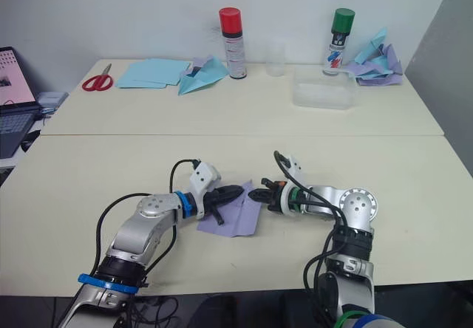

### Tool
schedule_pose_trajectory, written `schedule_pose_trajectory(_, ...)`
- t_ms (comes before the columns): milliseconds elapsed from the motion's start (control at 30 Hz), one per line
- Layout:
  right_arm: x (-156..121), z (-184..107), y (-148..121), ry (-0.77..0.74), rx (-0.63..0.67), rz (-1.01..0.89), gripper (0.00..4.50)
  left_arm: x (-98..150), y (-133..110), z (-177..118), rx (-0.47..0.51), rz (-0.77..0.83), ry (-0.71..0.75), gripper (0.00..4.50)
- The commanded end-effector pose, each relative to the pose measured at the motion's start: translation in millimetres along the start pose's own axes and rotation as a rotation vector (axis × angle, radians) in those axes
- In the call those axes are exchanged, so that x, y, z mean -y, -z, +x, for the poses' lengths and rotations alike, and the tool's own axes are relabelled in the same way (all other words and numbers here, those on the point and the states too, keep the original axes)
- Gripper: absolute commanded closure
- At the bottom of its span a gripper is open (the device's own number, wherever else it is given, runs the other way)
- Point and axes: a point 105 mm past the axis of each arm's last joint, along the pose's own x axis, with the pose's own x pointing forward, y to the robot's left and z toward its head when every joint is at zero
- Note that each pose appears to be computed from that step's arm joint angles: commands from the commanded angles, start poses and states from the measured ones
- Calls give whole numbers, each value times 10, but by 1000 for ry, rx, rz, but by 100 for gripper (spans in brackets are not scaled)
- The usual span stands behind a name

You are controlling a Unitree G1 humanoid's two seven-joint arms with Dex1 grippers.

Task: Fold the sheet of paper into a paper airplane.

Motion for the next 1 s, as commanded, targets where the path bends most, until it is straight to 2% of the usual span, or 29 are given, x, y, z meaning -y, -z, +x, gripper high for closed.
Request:
schedule_pose_trajectory(33,-167,60,-25,-53,-1,-27,447,88,146,29,-56,-34,50,450)
schedule_pose_trajectory(200,-177,193,-11,-49,-8,-13,447,31,153,-5,-55,-53,30,450)
schedule_pose_trajectory(367,-200,305,-13,-63,-19,-18,447,-217,223,-277,-107,-44,-76,450)
schedule_pose_trajectory(433,-219,332,-10,-74,-24,-22,447,-238,265,-360,-128,-48,-91,450)
schedule_pose_trajectory(533,-248,359,0,-91,-33,-28,387,-181,345,-435,-158,-58,-78,450)
schedule_pose_trajectory(733,-326,413,7,-136,-42,-18,167,-143,407,-467,-170,-89,-92,450)
schedule_pose_trajectory(867,-465,441,-44,-220,-23,27,30,-118,426,-450,-174,-98,-90,450)
schedule_pose_trajectory(1000,-564,449,-66,-272,-18,46,30,-122,430,-449,-179,-93,-90,450)
